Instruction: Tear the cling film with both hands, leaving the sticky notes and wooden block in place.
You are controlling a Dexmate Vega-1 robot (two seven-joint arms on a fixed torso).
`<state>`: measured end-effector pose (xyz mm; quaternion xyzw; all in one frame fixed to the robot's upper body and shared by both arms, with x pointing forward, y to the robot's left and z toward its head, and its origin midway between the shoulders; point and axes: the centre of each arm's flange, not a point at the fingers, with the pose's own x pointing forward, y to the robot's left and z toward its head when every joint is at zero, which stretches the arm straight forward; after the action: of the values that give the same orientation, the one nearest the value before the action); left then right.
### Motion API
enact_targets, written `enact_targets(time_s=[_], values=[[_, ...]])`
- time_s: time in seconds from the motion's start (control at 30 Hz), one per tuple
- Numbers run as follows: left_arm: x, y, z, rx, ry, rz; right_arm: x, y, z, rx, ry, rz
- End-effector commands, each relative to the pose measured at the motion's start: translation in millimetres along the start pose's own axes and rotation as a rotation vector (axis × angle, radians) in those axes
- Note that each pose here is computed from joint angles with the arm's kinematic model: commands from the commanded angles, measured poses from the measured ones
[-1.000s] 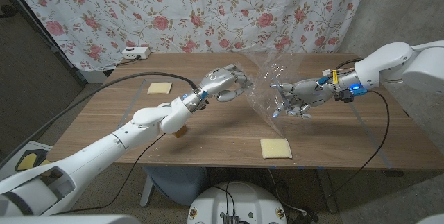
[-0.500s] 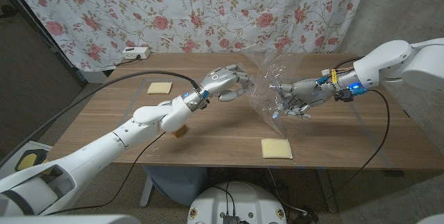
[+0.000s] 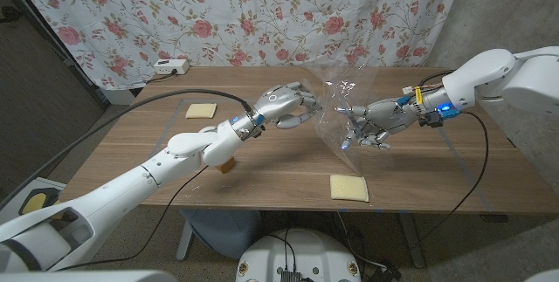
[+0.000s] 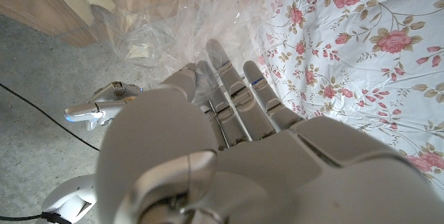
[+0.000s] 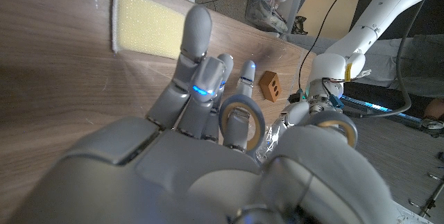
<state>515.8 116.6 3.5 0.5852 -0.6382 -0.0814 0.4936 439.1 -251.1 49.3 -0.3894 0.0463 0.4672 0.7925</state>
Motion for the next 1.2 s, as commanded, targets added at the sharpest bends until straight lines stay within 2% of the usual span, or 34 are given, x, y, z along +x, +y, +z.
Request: enact_targets(time_s=[0.03, 0.4, 0.6, 0.97, 1.2], values=[[-2.5, 1.3, -4.8, -0.003, 0.02, 0.003, -9.8, 3.2, -4.9, 0.019, -0.018, -0.041], [-6.9, 3.2, -13.1, 0.005, 0.067, 0.038, -16.4, 7.1, -8.5, 0.042, -0.035, -0.065], [-5.4, 7.1, -18.4, 0.029, 0.087, 0.079, -13.2, 10.8, -10.8, 0.046, -0.029, -0.054], [0.3, 9.8, -22.9, 0.05, 0.088, 0.102, -7.8, 19.5, -13.2, 0.056, -0.031, -0.027], [1.6, 8.4, -26.3, 0.047, 0.091, 0.094, -11.1, 25.8, -14.4, 0.063, -0.03, -0.03]])
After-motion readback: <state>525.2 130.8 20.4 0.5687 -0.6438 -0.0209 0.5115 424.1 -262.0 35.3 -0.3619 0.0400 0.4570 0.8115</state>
